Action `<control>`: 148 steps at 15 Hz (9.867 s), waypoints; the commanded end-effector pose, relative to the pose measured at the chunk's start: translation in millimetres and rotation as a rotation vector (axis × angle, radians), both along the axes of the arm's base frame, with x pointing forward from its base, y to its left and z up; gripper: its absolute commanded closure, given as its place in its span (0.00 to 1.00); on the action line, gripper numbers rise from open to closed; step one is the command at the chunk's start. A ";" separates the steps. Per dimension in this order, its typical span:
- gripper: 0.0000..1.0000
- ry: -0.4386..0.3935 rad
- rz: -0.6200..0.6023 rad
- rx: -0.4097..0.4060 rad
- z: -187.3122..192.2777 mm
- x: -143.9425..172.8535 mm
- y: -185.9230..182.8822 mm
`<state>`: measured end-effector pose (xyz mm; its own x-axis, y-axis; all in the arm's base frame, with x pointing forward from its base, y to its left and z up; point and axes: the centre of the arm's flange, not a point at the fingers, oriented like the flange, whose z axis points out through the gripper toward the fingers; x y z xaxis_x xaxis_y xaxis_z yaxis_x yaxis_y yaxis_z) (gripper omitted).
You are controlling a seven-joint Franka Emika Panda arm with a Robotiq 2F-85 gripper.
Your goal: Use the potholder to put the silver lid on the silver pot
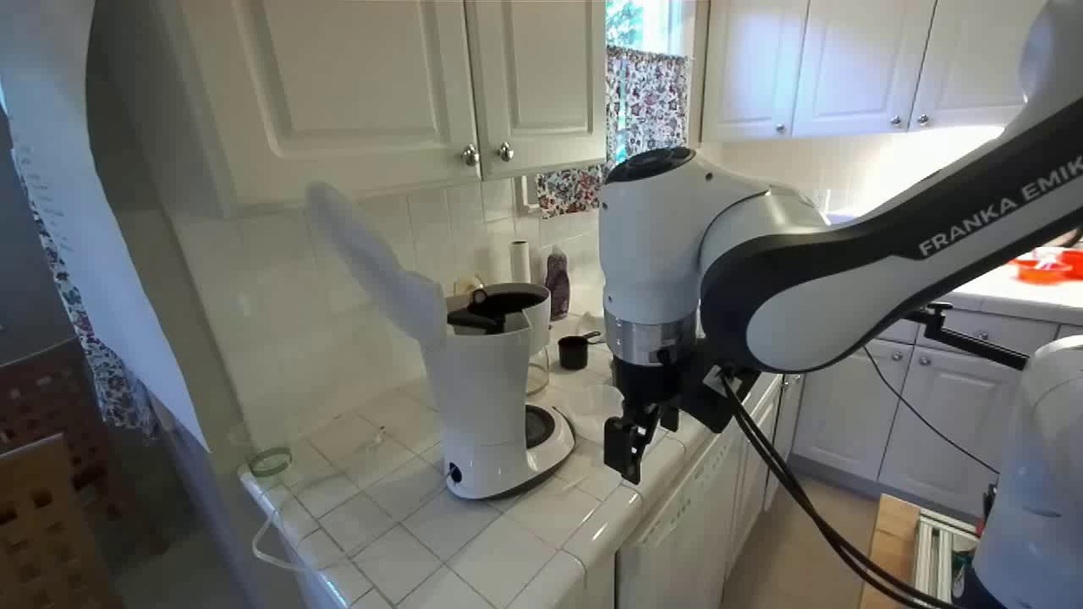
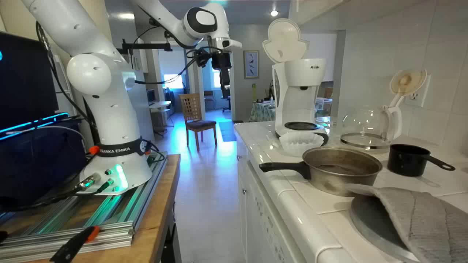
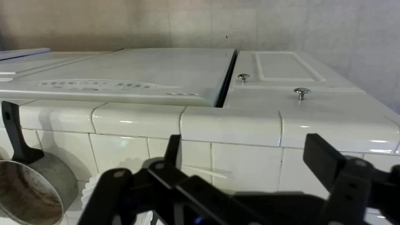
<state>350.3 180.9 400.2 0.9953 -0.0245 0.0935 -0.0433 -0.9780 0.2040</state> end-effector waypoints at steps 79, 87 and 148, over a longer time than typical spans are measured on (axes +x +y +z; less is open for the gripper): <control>0.00 -0.238 -0.514 0.173 74.7 14.0 -470.1; 0.00 -0.108 -0.464 0.216 76.1 44.1 -509.2; 0.00 -0.063 0.000 0.196 -68.4 204.4 -597.6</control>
